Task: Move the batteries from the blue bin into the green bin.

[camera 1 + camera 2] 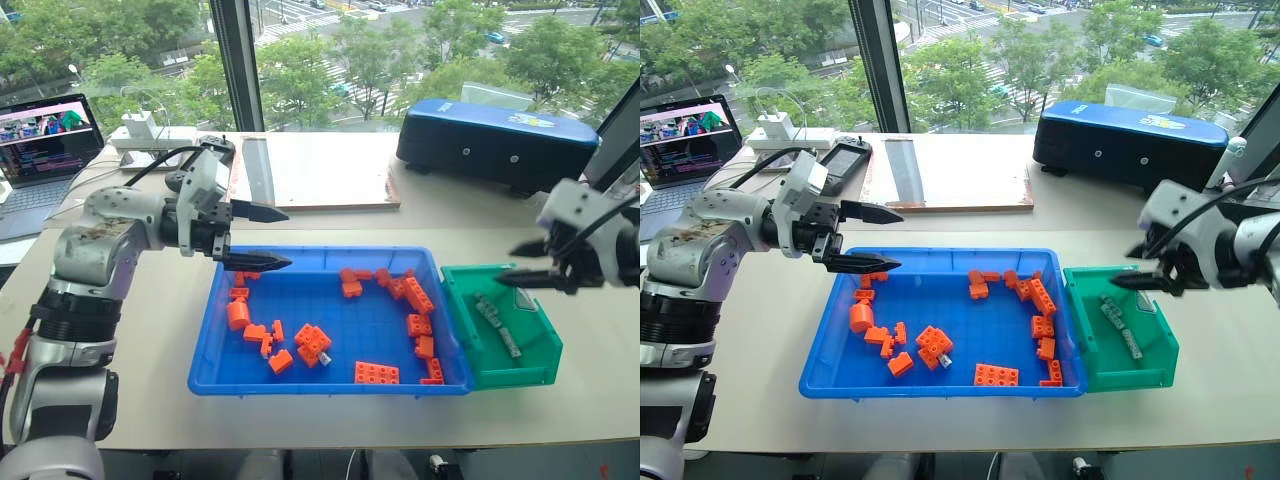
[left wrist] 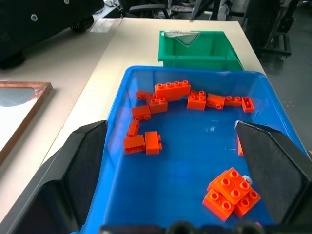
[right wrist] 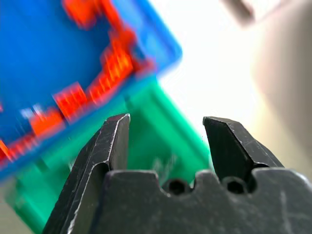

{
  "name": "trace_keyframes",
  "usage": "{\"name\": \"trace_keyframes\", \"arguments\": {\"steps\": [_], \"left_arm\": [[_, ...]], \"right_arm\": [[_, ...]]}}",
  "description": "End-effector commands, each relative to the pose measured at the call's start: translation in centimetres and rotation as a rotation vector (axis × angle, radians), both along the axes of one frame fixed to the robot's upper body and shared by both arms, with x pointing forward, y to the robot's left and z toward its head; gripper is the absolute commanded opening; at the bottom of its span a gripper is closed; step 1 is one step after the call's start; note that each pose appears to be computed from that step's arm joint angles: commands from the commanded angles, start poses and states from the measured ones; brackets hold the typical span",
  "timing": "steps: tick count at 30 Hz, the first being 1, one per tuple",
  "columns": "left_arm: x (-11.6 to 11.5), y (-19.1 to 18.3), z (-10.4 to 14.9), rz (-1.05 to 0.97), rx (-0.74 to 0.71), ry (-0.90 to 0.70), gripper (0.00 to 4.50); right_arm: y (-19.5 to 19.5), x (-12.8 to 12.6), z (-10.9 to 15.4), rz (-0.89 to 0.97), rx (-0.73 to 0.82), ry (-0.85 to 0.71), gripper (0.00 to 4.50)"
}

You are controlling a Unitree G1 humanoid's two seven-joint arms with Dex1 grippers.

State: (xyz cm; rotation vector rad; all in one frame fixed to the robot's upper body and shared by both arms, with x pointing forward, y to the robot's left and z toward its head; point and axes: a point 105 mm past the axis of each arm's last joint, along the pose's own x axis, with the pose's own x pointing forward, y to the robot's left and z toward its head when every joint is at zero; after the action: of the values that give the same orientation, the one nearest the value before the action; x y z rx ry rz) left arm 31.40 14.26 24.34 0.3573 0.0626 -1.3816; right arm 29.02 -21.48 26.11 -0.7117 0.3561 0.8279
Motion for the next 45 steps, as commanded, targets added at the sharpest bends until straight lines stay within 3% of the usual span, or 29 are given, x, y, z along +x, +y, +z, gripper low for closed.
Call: {"name": "trace_keyframes", "arguments": {"steps": [1,7,17,25,28,31,45], "left_arm": [[-0.2,1.3,0.6,0.057,0.023,-0.037,4.50],[-1.0,3.0,-0.4,0.136,0.075,-0.020,4.50],[-2.0,3.3,0.2,0.168,0.080,-0.026,4.50],[-2.0,2.8,0.7,0.158,0.095,-0.049,4.50],[-2.1,2.9,0.8,0.160,0.097,-0.053,4.50],[-2.1,3.0,0.8,0.168,0.098,-0.054,4.50],[-2.5,3.5,0.6,0.211,0.096,-0.053,4.50]], "right_arm": [[2.5,0.1,1.4,0.087,0.003,-0.091,2.85],[9.5,-0.5,-2.7,0.315,0.091,0.151,2.85],[15.7,-1.9,-9.6,0.592,-0.051,0.282,2.85],[18.0,-0.5,-10.5,0.696,-0.086,0.188,2.85],[18.6,0.0,-10.1,0.711,-0.068,0.185,3.47],[19.0,0.4,-10.0,0.736,-0.095,0.153,4.48],[20.0,-0.3,-12.0,0.827,-0.105,0.247,4.48]]}}
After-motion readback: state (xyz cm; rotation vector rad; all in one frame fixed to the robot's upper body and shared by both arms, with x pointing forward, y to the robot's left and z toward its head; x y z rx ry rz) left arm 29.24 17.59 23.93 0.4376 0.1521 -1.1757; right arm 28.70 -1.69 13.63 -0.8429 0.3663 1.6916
